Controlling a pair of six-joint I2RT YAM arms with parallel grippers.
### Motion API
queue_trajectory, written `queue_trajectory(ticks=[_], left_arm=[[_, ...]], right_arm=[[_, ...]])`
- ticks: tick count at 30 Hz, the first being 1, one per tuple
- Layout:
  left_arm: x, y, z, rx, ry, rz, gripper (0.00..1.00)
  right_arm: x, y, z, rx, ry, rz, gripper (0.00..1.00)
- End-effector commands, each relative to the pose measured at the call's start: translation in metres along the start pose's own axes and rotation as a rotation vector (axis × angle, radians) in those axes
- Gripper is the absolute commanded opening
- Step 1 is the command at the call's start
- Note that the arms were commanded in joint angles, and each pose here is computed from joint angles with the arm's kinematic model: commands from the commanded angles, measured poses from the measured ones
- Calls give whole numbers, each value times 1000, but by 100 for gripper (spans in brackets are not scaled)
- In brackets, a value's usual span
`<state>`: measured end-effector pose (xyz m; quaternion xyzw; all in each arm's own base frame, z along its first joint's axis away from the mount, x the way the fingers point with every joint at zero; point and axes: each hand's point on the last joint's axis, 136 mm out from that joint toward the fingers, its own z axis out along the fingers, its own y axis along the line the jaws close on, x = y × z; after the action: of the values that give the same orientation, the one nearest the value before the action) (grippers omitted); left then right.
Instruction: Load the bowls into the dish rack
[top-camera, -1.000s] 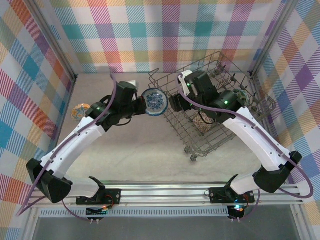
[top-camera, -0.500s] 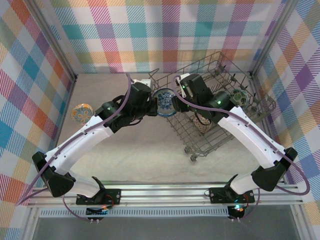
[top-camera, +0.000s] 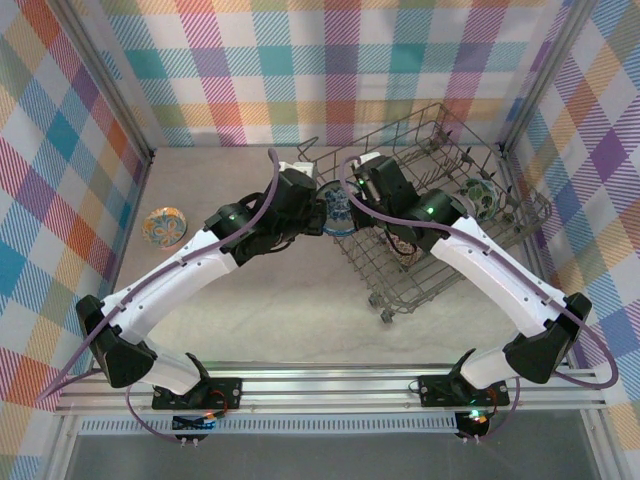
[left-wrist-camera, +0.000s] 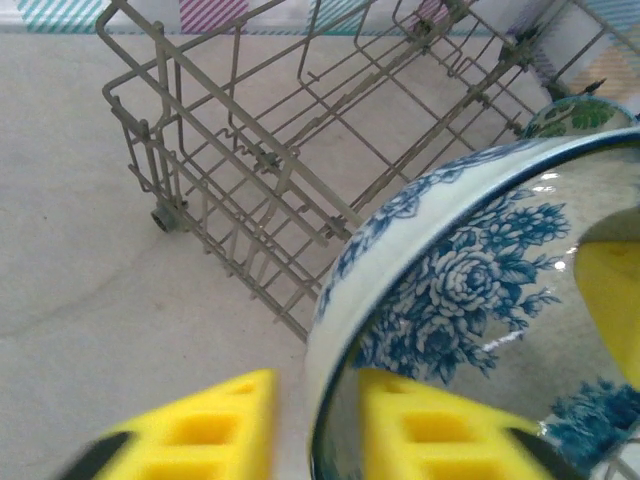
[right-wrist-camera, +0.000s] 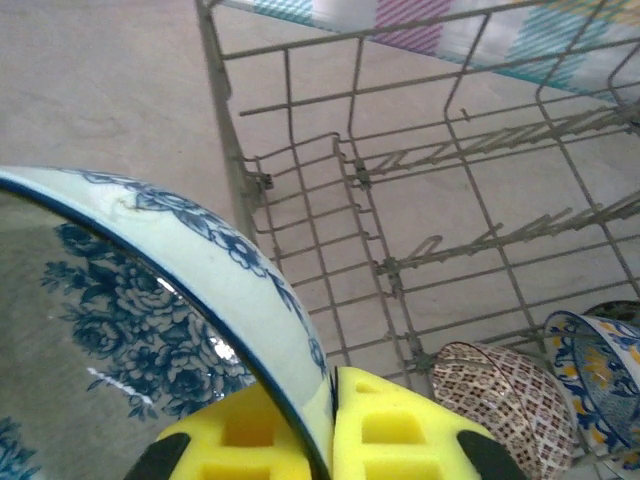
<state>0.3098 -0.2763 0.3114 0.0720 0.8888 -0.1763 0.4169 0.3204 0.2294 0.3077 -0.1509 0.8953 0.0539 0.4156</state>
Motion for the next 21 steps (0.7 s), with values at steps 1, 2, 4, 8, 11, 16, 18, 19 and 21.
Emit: queue_trajectory(ticks=[1, 2, 4, 8, 11, 16, 18, 19, 21], left_arm=[[-19, -16, -18, 65, -60, 3, 45], [-18, -16, -18, 66, -61, 2, 49], [-18, -16, -20, 76, -68, -3, 56], [-27, -10, -32, 60, -116, 1, 66], [-34, 1, -43, 37, -163, 4, 72], [-38, 18, -41, 73, -167, -44, 72], [-32, 29, -33, 66, -136, -67, 73], [-28, 34, -28, 70, -114, -86, 73], [-17, 40, -16, 88, -72, -118, 73]], right_arm=[[-11, -17, -5, 75, -56, 38, 0], [-12, -19, -5, 87, -64, 42, 0], [-15, -22, -5, 105, -80, 47, 0], [-27, -31, -5, 167, -122, 47, 0], [-41, -44, -5, 212, -152, 61, 0], [-82, -78, -6, 243, -209, 104, 0], [-103, -101, -6, 317, -242, 94, 0], [-110, -115, -3, 362, -243, 84, 0], [-119, -143, 8, 439, -237, 85, 0]])
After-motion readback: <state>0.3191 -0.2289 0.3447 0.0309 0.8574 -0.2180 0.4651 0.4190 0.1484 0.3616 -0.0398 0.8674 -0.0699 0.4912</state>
